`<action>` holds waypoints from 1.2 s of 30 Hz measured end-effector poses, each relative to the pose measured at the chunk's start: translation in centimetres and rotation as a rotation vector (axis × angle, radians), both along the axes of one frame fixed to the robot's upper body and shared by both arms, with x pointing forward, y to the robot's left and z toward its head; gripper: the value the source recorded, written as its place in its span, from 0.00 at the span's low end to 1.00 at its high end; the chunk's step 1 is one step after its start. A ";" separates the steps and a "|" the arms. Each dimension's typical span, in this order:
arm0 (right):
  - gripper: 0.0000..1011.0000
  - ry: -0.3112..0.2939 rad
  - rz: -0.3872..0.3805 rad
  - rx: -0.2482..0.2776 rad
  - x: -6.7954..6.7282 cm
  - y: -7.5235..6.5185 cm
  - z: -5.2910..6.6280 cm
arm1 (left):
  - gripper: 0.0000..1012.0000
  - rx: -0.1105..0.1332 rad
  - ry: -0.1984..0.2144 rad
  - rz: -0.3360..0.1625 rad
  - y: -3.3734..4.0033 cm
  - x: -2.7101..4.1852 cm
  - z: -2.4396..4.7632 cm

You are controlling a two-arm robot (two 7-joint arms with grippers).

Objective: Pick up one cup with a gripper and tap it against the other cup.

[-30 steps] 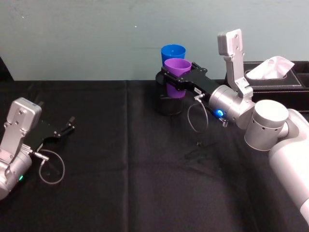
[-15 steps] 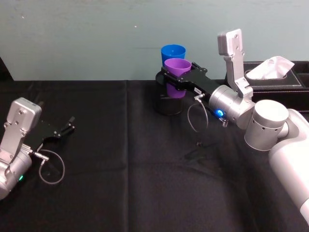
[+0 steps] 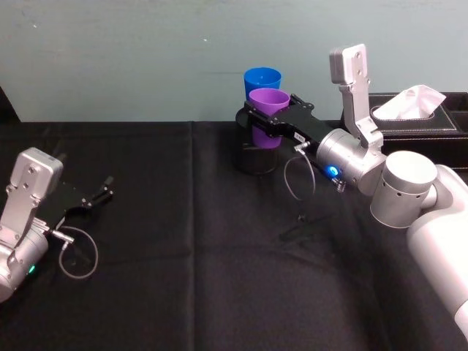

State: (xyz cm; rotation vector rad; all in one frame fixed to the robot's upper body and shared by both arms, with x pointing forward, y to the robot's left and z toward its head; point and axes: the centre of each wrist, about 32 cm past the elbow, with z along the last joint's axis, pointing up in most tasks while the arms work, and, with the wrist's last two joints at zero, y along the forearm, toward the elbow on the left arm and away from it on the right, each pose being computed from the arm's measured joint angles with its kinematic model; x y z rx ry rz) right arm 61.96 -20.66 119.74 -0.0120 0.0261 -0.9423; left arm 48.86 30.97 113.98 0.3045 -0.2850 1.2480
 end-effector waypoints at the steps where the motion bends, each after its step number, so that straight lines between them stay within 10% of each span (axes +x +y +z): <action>1: 0.74 0.000 0.000 0.000 0.0 0.0 0.0 | 0.99 0.000 0.000 0.000 0.00 0.00 0.00; 36: 0.74 0.000 0.000 0.000 0.0 0.0 0.0 | 0.99 0.000 0.000 0.000 0.00 0.00 0.00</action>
